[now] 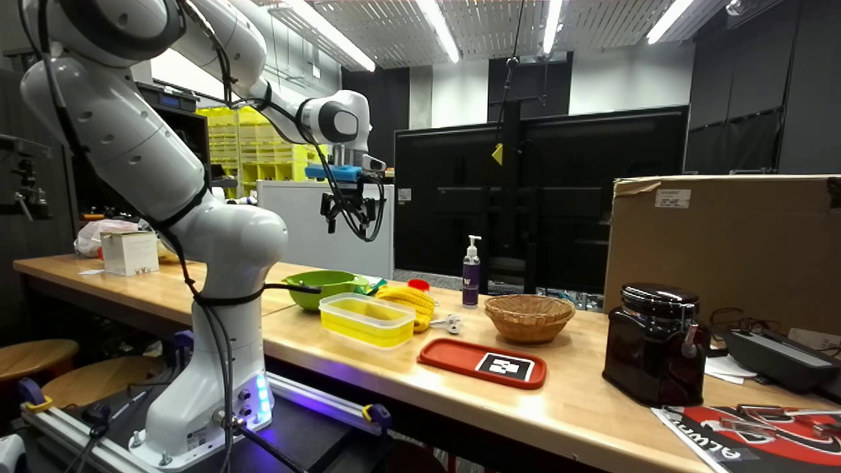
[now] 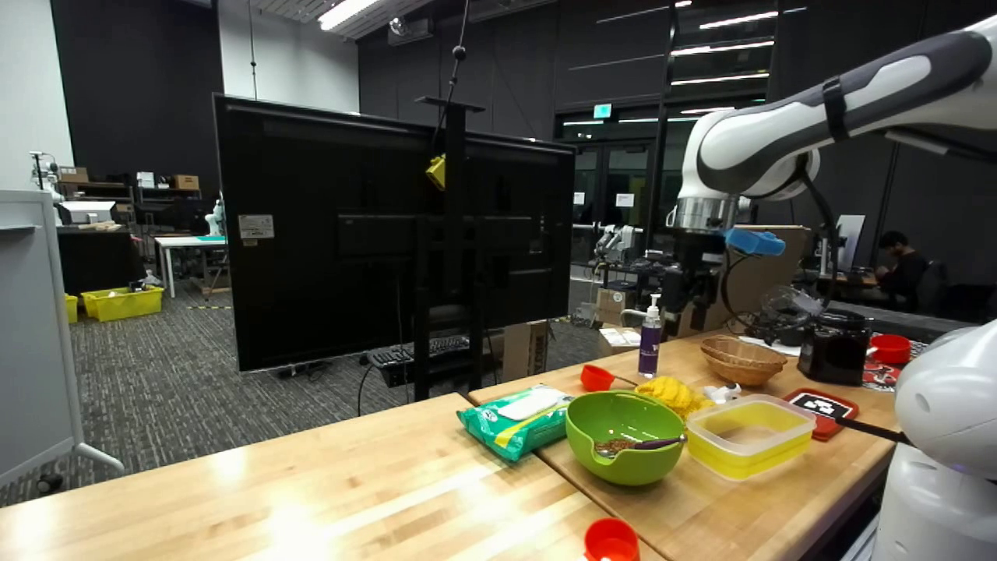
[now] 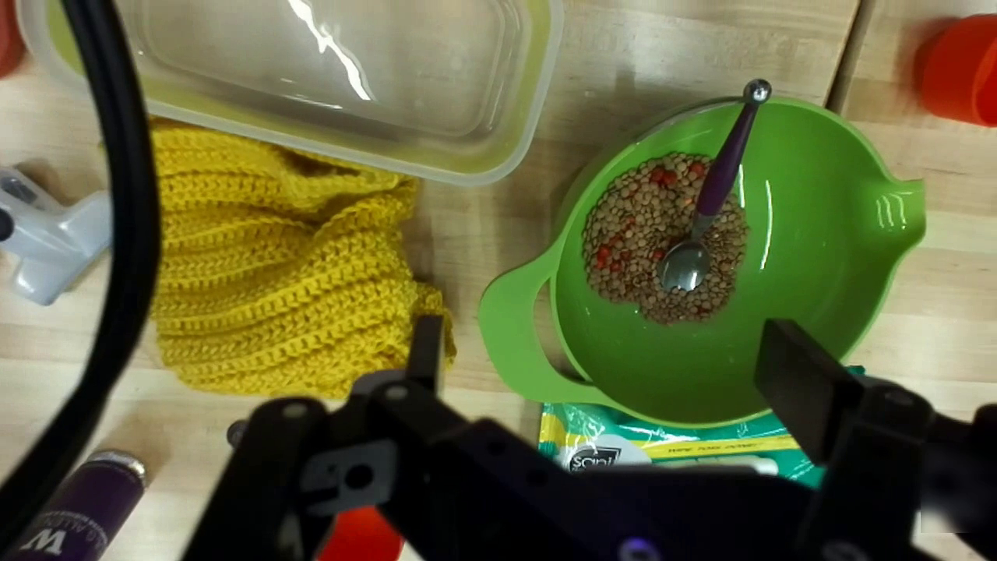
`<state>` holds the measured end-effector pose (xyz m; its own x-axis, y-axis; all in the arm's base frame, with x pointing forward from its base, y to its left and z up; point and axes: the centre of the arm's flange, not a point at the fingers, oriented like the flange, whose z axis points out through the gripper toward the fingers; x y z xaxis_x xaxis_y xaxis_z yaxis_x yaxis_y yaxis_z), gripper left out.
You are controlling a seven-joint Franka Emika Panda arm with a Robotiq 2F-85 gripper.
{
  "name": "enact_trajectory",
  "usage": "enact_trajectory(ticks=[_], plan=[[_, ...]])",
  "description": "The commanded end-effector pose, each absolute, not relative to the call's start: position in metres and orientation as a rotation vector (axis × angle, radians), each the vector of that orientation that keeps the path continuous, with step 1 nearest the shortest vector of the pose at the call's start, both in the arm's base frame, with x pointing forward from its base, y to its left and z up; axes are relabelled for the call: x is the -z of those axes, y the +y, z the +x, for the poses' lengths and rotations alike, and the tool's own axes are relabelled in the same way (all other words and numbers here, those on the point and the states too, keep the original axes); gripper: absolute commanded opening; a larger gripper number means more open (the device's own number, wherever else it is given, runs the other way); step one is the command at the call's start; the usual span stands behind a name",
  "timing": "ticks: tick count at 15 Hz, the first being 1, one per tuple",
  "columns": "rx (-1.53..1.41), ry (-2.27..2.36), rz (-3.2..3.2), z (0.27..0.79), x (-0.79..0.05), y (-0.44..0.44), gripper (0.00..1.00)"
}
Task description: Move the green bowl to the left
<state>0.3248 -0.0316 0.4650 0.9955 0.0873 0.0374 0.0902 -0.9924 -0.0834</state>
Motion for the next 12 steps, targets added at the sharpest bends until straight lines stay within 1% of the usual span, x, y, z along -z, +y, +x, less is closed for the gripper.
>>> enact_trajectory(ticks=[1,12], plan=[[0.028,-0.07,-2.985,0.328,-0.441,-0.033,1.0],[0.052,0.128,-2.939,0.342,-0.369,-0.02,1.0]])
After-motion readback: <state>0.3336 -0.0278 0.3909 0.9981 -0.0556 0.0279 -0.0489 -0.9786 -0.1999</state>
